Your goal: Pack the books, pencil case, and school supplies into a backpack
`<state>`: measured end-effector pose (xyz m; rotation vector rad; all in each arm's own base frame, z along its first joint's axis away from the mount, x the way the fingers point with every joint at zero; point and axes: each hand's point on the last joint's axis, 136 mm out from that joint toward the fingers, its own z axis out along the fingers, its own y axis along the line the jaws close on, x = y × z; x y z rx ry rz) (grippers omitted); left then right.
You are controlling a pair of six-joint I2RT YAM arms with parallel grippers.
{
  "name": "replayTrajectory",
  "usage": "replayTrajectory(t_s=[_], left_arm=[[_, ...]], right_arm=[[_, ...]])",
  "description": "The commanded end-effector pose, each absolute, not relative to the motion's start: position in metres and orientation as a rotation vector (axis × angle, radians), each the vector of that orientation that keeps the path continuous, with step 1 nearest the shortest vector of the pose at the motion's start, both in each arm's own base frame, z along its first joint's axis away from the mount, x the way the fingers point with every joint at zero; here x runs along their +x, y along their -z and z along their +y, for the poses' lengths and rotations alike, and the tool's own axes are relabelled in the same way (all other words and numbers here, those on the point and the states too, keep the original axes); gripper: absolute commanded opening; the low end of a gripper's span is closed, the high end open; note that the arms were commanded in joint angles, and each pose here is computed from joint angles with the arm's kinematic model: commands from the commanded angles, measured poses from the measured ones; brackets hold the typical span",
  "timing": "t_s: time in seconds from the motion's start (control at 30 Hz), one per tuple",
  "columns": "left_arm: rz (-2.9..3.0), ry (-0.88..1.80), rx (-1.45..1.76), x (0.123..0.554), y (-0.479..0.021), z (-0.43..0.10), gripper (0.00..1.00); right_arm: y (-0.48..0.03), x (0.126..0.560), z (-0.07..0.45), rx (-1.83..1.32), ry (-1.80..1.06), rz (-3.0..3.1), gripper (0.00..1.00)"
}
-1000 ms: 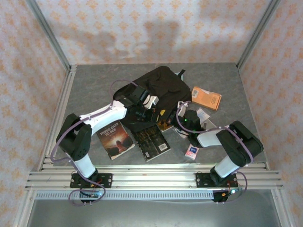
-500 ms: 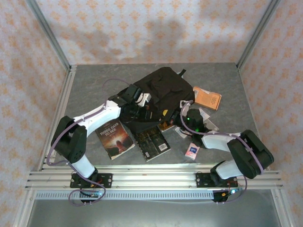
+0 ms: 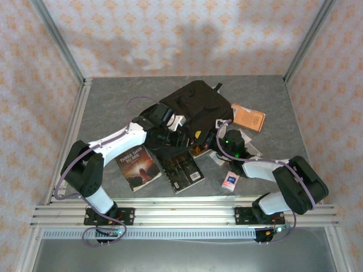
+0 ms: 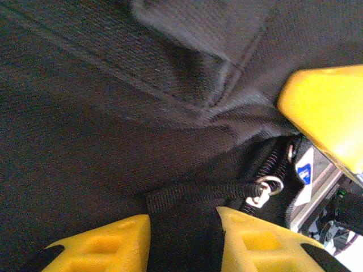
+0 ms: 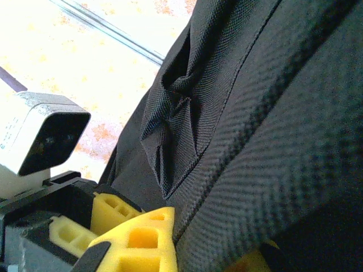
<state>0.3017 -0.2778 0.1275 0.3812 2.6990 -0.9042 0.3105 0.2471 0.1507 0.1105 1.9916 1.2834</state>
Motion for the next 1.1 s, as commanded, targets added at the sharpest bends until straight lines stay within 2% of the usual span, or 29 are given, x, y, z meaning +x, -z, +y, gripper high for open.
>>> replayTrajectory(t_s=[0.0, 0.17, 0.43, 0.7, 0.8, 0.97, 1.07], left_arm=[[2.668, 0.959, 0.417, 0.3, -0.133, -0.287, 0.36], [2.628, 1.023, 0.465, 0.297, -0.141, -0.301, 0.43], [2.561, 1.089, 0.437, 0.303, -0.153, -0.31, 0.46], [2.496, 1.284, 0.374, 0.304, -0.16, -0.328, 0.48], [2.48, 1.33, 0.374, 0.305, -0.156, -0.333, 0.4], [2.477, 1.356, 0.391, 0.303, -0.156, -0.336, 0.06], [2.486, 1.35, 0.383, 0.301, -0.154, -0.334, 0.0]], right_arm=[[-0.2, 0.319, 0.257, 0.027, -1.355, 1.826, 0.0], [-0.2, 0.321, 0.258, 0.032, -1.351, 1.833, 0.0], [-0.201, 0.324, 0.259, 0.047, -1.365, 1.832, 0.0], [-0.204, 0.323, 0.263, 0.05, -1.409, 1.824, 0.0], [-0.203, 0.325, 0.264, 0.056, -1.416, 1.823, 0.0], [-0.204, 0.327, 0.26, 0.074, -1.391, 1.818, 0.0], [-0.205, 0.328, 0.258, 0.071, -1.371, 1.819, 0.0]])
